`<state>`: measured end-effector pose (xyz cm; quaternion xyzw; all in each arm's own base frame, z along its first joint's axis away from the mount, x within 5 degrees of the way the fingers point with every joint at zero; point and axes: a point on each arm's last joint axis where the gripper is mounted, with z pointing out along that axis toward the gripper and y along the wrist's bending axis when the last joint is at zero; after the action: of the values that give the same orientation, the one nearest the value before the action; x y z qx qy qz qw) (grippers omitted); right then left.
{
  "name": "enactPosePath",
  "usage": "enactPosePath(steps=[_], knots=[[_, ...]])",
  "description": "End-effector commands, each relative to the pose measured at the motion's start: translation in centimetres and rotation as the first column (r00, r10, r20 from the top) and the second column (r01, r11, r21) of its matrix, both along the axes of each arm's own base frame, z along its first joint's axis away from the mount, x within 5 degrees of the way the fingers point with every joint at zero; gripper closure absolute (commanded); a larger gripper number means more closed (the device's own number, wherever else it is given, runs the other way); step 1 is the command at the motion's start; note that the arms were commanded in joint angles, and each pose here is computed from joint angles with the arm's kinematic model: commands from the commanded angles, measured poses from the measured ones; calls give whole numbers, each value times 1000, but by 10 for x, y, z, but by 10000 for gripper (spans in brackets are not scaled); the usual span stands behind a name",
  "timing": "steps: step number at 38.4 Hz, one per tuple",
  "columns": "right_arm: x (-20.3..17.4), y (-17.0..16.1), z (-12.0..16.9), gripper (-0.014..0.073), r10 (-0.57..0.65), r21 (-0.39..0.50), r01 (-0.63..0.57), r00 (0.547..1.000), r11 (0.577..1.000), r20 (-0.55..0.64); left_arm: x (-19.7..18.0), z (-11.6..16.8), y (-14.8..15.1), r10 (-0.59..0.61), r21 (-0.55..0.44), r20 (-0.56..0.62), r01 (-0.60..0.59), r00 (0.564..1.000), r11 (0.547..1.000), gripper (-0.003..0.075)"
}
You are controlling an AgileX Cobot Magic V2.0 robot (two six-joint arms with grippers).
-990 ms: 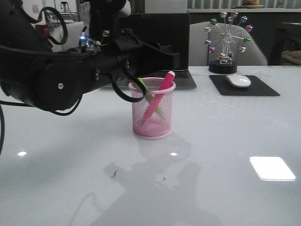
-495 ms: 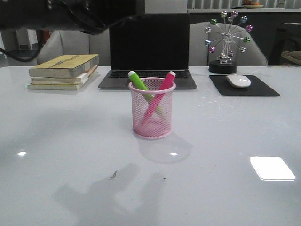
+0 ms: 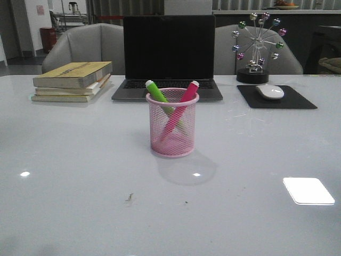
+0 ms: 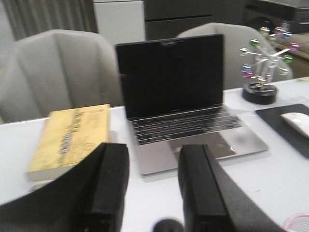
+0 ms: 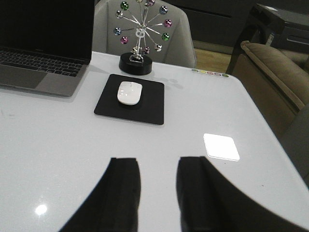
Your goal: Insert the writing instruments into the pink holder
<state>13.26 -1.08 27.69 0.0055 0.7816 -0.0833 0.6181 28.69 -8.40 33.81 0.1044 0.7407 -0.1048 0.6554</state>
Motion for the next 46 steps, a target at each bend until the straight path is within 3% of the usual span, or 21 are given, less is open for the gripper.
enactPosePath(steps=[1,12,25,46], knots=[[1,1,10,265,13,0,-13,999,1000,36,-24,25,19,41,-36,125,-37,991,999,388],[1,1,10,265,13,0,-13,999,1000,36,-79,-2,52,134,-6,45,-134,990,991,389],[1,1,10,265,13,0,-13,999,1000,36,-126,-12,62,168,33,-69,-166,983,986,389],[1,1,10,265,13,0,-13,999,1000,36,-142,-18,65,174,33,-96,-172,980,985,389]])
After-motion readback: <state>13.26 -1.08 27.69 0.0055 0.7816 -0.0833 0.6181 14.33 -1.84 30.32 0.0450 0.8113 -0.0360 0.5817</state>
